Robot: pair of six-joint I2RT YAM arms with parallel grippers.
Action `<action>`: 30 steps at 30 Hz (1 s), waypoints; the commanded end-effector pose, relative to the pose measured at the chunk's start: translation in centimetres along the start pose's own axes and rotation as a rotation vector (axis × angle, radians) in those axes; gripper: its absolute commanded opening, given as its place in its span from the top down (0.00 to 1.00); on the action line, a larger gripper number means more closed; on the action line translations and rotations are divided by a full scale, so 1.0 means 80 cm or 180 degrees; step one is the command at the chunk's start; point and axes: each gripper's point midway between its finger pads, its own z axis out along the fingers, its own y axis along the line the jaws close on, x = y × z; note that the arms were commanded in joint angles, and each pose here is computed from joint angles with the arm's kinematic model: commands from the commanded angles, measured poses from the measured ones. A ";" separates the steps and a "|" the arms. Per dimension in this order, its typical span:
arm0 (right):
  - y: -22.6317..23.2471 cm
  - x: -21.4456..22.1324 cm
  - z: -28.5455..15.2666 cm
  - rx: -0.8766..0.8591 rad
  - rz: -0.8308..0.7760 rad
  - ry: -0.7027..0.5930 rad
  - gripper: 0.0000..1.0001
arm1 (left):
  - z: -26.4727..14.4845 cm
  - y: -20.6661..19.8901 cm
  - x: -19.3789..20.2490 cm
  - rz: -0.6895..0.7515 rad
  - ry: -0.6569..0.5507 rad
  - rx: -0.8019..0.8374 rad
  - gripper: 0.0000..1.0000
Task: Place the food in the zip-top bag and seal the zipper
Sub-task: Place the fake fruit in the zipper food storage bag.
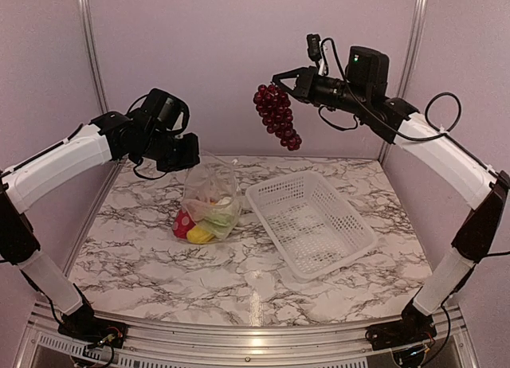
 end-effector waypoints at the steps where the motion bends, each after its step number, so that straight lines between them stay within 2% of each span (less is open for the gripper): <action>1: 0.062 -0.044 0.001 -0.0608 -0.0114 -0.0357 1.00 | -0.004 -0.003 -0.014 -0.0104 -0.0055 0.0063 1.00; 10: 0.090 -0.038 0.023 -0.0997 0.0074 -0.0439 1.00 | 0.000 0.005 -0.015 -0.0327 -0.0010 0.0177 1.00; 20: 0.122 0.025 0.068 -0.1354 0.0352 -0.0252 1.00 | -0.007 0.008 -0.024 -0.0598 -0.0019 0.0383 1.00; 25: 0.126 0.033 0.076 -0.1469 0.0416 -0.0224 1.00 | -0.007 0.015 -0.022 -0.0668 -0.0010 0.0397 1.00; 30: 0.109 0.065 0.089 -0.1450 0.0522 -0.0078 1.00 | -0.010 0.020 -0.023 -0.0787 -0.0021 0.0449 1.00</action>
